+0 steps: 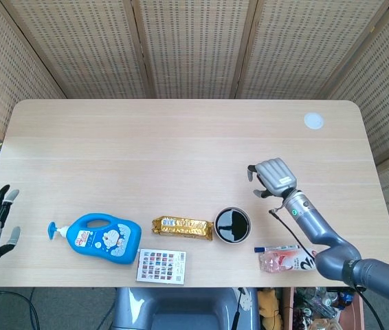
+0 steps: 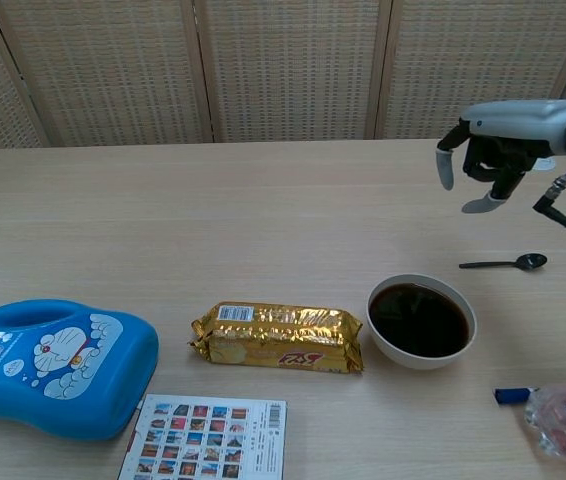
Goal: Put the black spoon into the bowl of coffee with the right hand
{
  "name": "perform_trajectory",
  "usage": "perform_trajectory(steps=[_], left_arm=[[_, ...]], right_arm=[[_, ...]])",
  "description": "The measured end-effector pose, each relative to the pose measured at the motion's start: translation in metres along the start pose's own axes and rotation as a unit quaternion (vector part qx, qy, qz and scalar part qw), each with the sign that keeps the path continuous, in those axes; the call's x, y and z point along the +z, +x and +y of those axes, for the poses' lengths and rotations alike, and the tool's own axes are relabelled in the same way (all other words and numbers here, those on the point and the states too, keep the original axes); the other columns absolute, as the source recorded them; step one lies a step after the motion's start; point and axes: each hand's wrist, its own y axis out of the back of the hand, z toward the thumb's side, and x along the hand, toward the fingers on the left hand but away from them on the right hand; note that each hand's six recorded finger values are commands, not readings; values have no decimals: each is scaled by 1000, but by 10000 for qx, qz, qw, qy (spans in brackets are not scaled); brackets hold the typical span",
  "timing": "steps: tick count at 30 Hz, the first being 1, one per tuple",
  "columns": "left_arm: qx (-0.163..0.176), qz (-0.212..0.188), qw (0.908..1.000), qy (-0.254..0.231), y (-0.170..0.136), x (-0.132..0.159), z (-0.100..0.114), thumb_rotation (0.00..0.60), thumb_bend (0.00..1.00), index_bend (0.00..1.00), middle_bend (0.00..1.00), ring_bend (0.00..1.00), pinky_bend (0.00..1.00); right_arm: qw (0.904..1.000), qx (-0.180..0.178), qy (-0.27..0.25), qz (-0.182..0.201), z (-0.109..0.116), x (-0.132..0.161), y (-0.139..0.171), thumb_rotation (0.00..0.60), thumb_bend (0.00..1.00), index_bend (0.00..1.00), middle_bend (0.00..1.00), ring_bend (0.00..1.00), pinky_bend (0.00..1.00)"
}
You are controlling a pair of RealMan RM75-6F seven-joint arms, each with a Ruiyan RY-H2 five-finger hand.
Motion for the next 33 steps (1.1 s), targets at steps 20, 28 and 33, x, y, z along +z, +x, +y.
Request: perform_trajectory(steps=[20, 28, 33], left_arm=[[-112, -40, 9999, 19, 3, 3, -5, 600, 463, 0, 0, 0, 0], [-152, -36, 9999, 30, 3, 3, -7, 600, 463, 0, 0, 0, 0], [-161, -36, 9999, 33, 3, 4, -7, 600, 463, 0, 0, 0, 0]], right_arm=[[9977, 391, 233, -502, -39, -23, -22, 600, 488, 547, 956, 962, 1000], [9952, 541, 302, -755, -55, -37, -29, 600, 489, 548, 956, 962, 1000], [9939, 633, 339, -836, -65, -42, -32, 600, 490, 548, 955, 962, 1000]])
